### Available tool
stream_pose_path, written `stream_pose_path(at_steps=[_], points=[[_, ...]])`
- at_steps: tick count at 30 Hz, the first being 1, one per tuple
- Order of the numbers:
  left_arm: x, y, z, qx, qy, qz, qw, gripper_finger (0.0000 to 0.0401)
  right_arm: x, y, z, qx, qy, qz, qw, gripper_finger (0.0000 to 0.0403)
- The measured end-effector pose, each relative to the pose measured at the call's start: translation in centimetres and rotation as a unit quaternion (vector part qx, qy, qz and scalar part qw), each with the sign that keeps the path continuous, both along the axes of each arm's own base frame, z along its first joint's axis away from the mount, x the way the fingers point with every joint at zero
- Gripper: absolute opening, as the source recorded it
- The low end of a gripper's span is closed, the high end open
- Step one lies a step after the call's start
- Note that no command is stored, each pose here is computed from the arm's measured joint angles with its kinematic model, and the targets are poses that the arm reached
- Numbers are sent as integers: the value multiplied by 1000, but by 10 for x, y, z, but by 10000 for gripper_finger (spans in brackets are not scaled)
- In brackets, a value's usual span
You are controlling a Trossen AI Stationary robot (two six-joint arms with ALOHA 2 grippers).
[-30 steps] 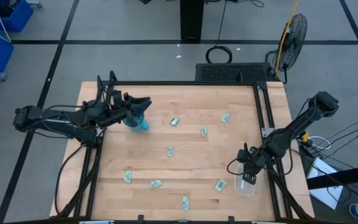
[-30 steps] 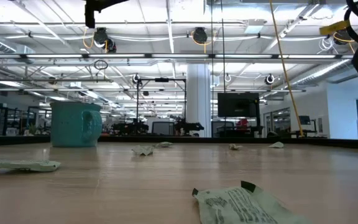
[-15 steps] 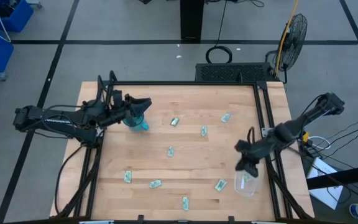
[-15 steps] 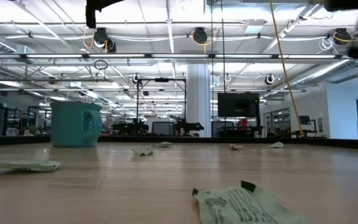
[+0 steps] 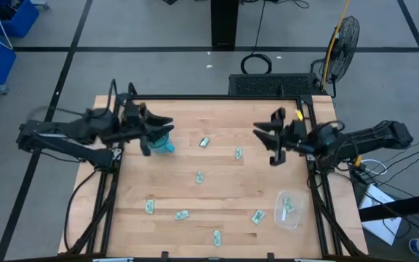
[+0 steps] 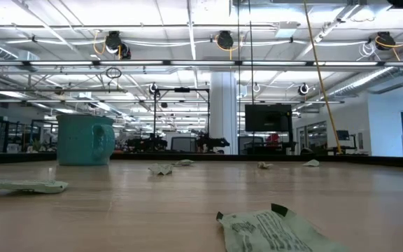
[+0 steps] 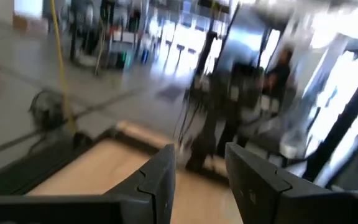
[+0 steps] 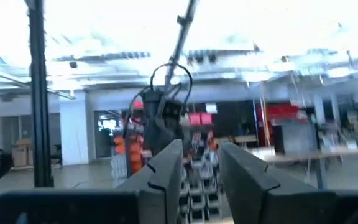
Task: Pick and place Stevia / Truvia into bins
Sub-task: Put the stevia packet into the transparent container
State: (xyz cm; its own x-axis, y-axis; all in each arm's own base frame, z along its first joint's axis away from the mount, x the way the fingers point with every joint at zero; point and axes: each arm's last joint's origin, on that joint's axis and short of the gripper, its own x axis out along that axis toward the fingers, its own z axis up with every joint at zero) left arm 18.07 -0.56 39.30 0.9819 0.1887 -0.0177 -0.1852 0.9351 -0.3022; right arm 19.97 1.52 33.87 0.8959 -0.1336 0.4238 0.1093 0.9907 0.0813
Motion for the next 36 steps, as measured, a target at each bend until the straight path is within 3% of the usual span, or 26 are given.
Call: stream_pose_path(at_steps=[3,6,10,13,18,26,33,36], points=[[-12,-3,25,1,86,-11,996,145,6,-9,24,-36,59,22,997,107],[-14,-11,42,-7,169,-52,984,145,19,-15,46,-61,172,18,983,110],[-2,-27,40,-62,280,-129,949,145,41,-25,66,-84,272,-2,959,110],[14,-46,19,-119,369,-177,904,145,60,-32,67,-83,298,-12,951,110],[32,-82,-31,-155,537,-199,805,145,89,-43,40,-72,354,-22,932,110],[44,-125,-109,-165,656,-175,715,145,116,-47,6,-65,420,-16,905,109],[31,-133,-162,-165,686,-156,691,145,120,-42,2,-69,422,-8,904,109],[25,-128,-177,-168,681,-155,696,145,120,-40,4,-70,417,-5,906,110]])
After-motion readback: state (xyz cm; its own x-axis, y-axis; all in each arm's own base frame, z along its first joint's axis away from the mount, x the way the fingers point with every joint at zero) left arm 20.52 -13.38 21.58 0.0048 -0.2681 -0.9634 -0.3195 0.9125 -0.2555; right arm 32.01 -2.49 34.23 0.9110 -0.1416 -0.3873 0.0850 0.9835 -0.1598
